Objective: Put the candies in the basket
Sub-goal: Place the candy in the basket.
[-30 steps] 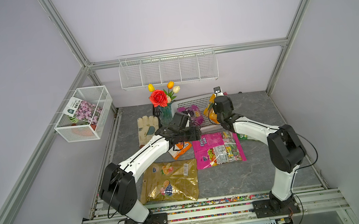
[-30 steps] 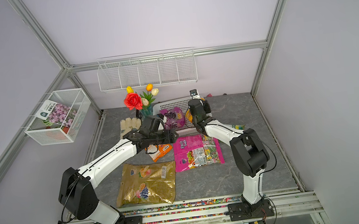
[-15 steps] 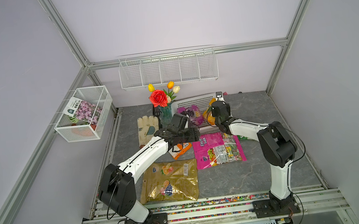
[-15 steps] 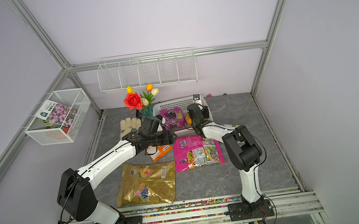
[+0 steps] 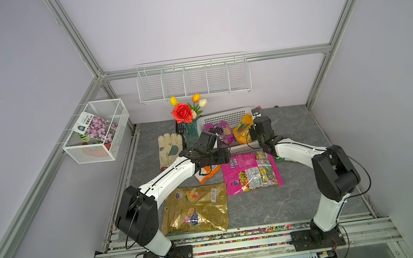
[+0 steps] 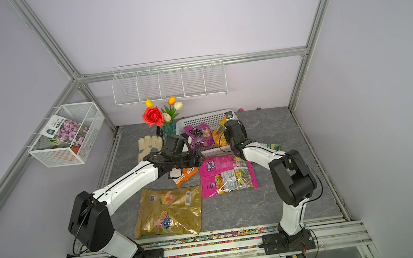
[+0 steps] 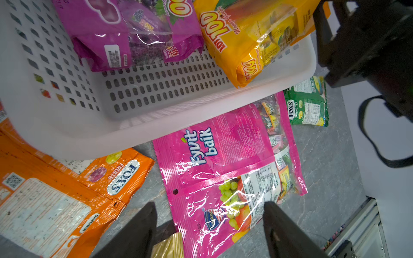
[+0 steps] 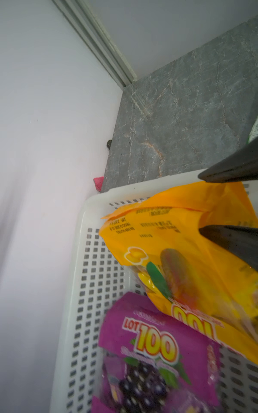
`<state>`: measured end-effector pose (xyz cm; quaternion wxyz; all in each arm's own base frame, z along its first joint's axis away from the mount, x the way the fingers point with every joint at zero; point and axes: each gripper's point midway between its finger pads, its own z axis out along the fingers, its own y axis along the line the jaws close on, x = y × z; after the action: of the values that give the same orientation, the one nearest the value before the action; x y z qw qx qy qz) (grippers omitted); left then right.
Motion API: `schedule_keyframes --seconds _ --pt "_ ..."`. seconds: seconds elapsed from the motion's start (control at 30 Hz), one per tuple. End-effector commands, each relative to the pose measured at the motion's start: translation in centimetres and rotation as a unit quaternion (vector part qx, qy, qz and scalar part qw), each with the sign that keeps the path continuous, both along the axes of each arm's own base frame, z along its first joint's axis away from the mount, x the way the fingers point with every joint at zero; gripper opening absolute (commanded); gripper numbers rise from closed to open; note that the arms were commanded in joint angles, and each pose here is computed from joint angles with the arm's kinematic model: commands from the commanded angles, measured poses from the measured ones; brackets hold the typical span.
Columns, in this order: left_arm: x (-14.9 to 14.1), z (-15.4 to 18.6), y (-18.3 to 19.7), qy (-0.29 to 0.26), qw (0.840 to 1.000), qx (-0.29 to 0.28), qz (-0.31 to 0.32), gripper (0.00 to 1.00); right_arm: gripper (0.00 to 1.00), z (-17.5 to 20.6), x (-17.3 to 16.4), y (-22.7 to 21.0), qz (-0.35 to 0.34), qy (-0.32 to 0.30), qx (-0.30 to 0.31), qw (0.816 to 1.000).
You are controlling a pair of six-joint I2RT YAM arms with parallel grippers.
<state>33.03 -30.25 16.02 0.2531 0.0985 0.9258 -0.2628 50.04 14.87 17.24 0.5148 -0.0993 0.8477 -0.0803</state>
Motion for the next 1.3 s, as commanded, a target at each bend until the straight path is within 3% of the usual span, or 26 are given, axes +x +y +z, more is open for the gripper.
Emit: schedule_keyframes --seconds 0.0,0.13,0.27,0.4,0.43,0.47,0.6,0.7,0.77,0.9,1.0,1.07,1.27 --pt "1.0 0.6 -0.5 -0.007 1.0 -0.006 0.004 0.78 0.45 0.4 -2.9 2.2 0.102 0.09 -0.028 0.99" --pt "1.3 0.4 -0.6 -0.01 1.0 0.0 0.003 0.78 0.51 1.1 -5.2 1.2 0.094 0.183 -0.053 0.977" --pt "1.7 -0.2 -1.2 -0.006 1.0 -0.005 -0.002 0.78 0.59 1.2 -7.3 1.4 0.143 0.227 -0.075 0.96" --pt "2.5 -0.4 -2.4 0.003 1.0 -0.022 -0.002 0.78 0.64 0.4 -7.5 0.1 0.192 0.235 -0.152 0.941" --pt "2.6 -0.3 -2.5 0.003 1.0 -0.025 -0.001 0.78 0.77 0.0 -7.4 -0.4 0.205 0.239 -0.166 0.934" --pt "2.6 -0.4 -2.6 0.005 1.0 -0.027 0.0 0.78 0.8 0.0 -7.1 -0.9 0.211 0.241 -0.181 0.93" --pt "2.1 -0.6 -2.2 0.007 1.0 -0.028 0.002 0.78 0.82 0.5 -5.5 -0.9 0.263 0.212 -0.211 0.917" --pt "1.8 -0.9 -1.7 0.011 1.0 -0.021 0.007 0.78 0.82 -0.5 -5.7 0.0 0.373 0.194 -0.257 0.87" --pt "1.1 -1.2 -1.7 0.02 0.999 -0.028 0.002 0.78 0.82 -1.0 -4.9 -0.4 0.398 0.186 -0.265 0.858" --pt "0.0 -1.4 -1.5 0.035 0.999 -0.036 -0.007 0.78 0.84 -1.9 -3.6 -1.2 0.418 0.205 -0.245 0.85" --pt "-0.7 -0.9 -1.5 0.042 0.998 -0.045 -0.012 0.77 0.84 -1.4 -1.7 -1.3 0.412 0.192 -0.201 0.868" --pt "-1.2 -0.4 -1.2 0.04 0.998 -0.045 -0.017 0.77 0.84 -0.9 -1.8 -0.4 0.438 0.18 -0.16 0.866" --pt "-1.5 -0.2 0.6 0.007 1.0 -0.026 -0.003 0.77 0.83 -2.1 -1.0 0.4 0.457 0.192 -0.145 0.856"
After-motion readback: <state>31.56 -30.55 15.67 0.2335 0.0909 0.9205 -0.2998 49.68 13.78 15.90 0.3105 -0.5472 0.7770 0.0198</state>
